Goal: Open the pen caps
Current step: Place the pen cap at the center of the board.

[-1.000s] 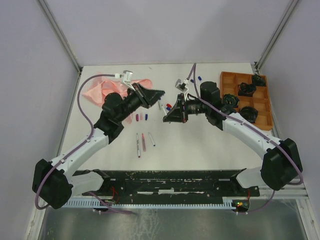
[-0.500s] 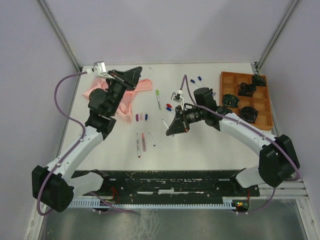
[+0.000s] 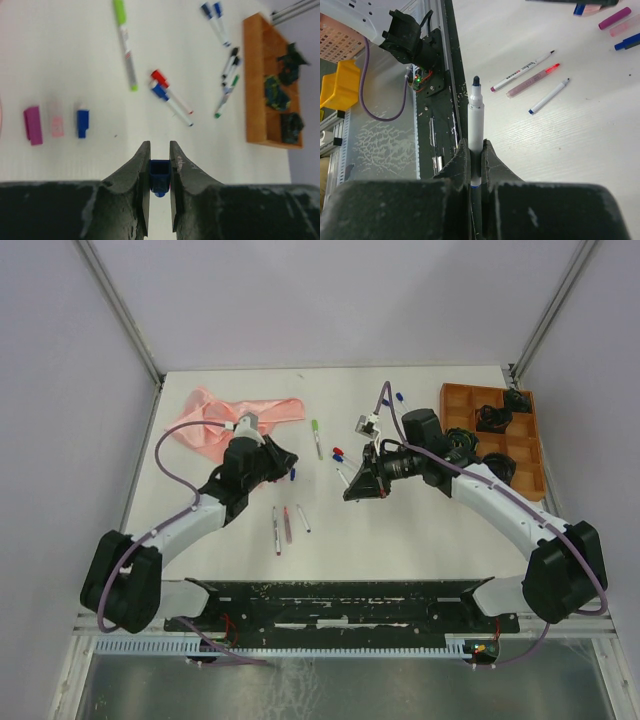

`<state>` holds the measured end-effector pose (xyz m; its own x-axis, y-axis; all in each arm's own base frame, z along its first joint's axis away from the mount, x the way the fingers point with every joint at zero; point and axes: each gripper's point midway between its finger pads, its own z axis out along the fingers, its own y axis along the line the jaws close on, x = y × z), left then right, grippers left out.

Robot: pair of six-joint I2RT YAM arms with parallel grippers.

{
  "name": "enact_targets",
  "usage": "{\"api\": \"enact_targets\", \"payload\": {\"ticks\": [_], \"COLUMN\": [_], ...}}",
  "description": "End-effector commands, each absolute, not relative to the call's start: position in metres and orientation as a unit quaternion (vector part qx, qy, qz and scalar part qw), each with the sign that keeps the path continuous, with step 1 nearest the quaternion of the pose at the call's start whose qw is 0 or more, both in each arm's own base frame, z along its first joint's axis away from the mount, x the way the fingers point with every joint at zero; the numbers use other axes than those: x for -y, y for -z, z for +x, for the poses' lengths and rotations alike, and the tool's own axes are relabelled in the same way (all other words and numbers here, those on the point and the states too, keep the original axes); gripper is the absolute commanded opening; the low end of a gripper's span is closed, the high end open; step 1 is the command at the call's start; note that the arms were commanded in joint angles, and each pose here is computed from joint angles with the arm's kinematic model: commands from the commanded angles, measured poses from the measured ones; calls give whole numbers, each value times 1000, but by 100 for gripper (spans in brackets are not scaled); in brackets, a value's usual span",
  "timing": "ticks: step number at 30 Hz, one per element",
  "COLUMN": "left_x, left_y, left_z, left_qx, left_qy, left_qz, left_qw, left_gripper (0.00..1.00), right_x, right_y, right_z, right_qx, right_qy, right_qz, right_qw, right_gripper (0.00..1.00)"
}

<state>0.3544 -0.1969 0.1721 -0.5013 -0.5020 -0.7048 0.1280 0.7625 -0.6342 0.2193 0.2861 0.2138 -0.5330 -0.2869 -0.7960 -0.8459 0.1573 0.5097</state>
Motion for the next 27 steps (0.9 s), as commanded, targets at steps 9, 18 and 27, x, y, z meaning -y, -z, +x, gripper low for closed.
{"api": "enact_targets", "payload": {"ticks": [9,18,27], "left_x": [206,215,214], "left_y": [-81,-57,-47], "left_z": [366,392,403], "left_qx": [-913,-937,-941], "left_qy": [121,36,4], "left_qz": [-123,-71,-58], "left_qw": [369,341,333], "left_gripper": [3,3,8], "right_x": [-282,-282,-282], "right_y": [-231,-232,-233], "right_z": [232,232,232], "right_qx": [-698,-697,-696], "right_qy": [-500,-501,-502], "right_qz": [-409,-409,-409], "right_qw": [310,310,310], "right_gripper": [0,0,0]}}
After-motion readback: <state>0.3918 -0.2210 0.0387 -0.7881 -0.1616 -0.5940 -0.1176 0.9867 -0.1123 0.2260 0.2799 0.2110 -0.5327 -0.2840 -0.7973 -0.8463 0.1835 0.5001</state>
